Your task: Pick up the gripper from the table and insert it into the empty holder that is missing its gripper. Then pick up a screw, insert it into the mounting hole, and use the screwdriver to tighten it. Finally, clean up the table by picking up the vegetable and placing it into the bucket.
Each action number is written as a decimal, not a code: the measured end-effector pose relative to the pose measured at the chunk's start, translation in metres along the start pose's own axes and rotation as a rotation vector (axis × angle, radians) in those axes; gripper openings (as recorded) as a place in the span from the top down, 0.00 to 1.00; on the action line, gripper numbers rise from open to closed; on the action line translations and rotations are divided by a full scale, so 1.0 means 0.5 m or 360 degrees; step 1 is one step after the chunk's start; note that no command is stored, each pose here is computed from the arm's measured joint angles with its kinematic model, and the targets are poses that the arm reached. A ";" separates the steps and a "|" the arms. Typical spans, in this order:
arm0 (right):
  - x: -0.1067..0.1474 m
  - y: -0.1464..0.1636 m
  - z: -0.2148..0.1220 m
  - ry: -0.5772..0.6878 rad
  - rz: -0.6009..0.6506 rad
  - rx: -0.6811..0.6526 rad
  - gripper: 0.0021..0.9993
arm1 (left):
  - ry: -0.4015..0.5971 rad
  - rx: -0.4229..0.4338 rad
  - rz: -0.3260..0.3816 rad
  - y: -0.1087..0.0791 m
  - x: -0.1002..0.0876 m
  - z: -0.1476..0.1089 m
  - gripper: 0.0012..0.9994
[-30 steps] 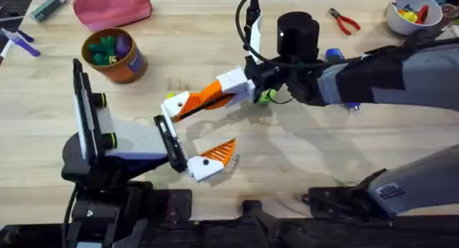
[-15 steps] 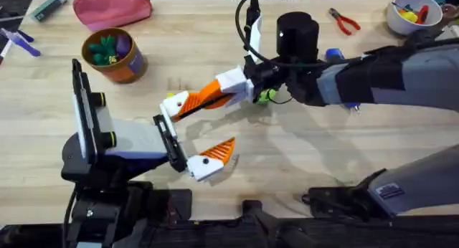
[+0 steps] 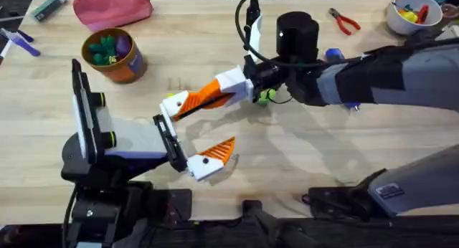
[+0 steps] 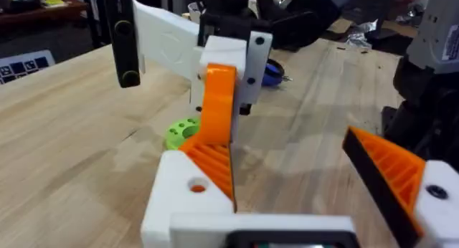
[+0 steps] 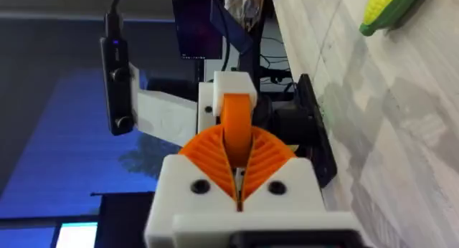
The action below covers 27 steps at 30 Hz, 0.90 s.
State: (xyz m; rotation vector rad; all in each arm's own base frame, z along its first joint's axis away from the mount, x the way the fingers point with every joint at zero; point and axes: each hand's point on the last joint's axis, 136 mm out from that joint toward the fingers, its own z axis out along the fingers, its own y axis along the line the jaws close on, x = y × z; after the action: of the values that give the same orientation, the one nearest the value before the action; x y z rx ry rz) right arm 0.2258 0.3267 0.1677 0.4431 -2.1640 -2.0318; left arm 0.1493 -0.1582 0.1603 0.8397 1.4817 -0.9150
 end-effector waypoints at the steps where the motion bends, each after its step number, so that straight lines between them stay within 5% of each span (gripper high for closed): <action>1: 0.000 0.000 0.000 0.0000 0.0009 0.0000 0.96 | 0.0000 -0.0001 0.0001 0.000 0.000 0.000 0.05; 8: -0.013 -0.008 0.003 -0.0066 0.0017 0.0034 0.07 | 0.0002 0.0042 0.0005 -0.009 0.001 0.001 0.05; 21: -0.025 -0.012 -0.005 -0.0112 0.0019 0.0049 0.01 | 0.0002 0.0047 0.0005 -0.011 0.001 0.001 0.05; 27: -0.070 0.001 -0.082 -0.0330 -0.0011 0.0109 0.01 | 0.0002 0.0047 0.0006 -0.011 0.001 0.001 0.05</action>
State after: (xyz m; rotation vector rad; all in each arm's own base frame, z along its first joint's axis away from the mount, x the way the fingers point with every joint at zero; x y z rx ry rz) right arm 0.2710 0.2984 0.1747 0.2574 -2.3579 -2.0967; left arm 0.1447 -0.1608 0.1603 0.8642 1.4705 -0.9358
